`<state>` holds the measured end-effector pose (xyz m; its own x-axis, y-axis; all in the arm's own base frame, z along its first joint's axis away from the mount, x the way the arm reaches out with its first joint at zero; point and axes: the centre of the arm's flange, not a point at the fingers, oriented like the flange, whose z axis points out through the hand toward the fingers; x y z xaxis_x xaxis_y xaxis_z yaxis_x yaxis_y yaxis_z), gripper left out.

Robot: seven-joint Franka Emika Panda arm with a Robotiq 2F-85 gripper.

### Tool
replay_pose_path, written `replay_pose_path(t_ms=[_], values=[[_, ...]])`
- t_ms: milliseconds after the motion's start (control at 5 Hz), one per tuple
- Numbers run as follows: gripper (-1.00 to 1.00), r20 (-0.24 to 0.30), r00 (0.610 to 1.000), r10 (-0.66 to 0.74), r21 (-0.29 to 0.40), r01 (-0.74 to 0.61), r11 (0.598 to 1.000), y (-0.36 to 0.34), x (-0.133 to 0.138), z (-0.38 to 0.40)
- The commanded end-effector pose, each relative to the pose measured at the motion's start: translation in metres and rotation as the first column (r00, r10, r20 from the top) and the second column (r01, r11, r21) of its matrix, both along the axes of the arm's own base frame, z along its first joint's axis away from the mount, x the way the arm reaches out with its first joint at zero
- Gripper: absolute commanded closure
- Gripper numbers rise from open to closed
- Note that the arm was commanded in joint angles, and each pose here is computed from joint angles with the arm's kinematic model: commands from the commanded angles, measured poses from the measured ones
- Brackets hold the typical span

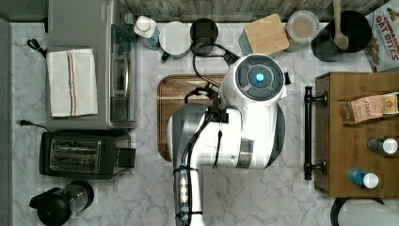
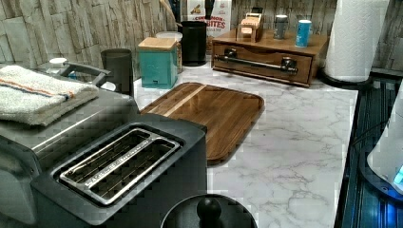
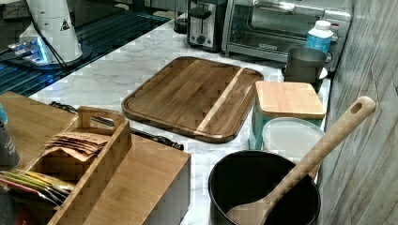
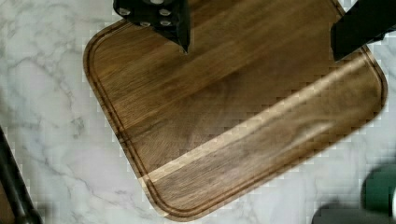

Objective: Open the drawer.

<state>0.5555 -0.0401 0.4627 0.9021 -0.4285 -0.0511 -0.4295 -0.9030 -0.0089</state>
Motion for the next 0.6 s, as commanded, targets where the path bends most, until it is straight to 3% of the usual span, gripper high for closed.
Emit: replay_pose_path(t_ms=[200, 400, 600], values=[[-1.00, -0.012, 0.992, 0.125, -0.085, -0.126, 0.988, -0.107, -0.028, -0.012], [-1.00, 0.040, 0.977, 0.208, -0.151, -0.199, 0.968, -0.134, -0.042, -0.020], [-1.00, 0.051, 0.958, 0.282, -0.164, -0.270, 0.949, -0.168, -0.047, -0.033]])
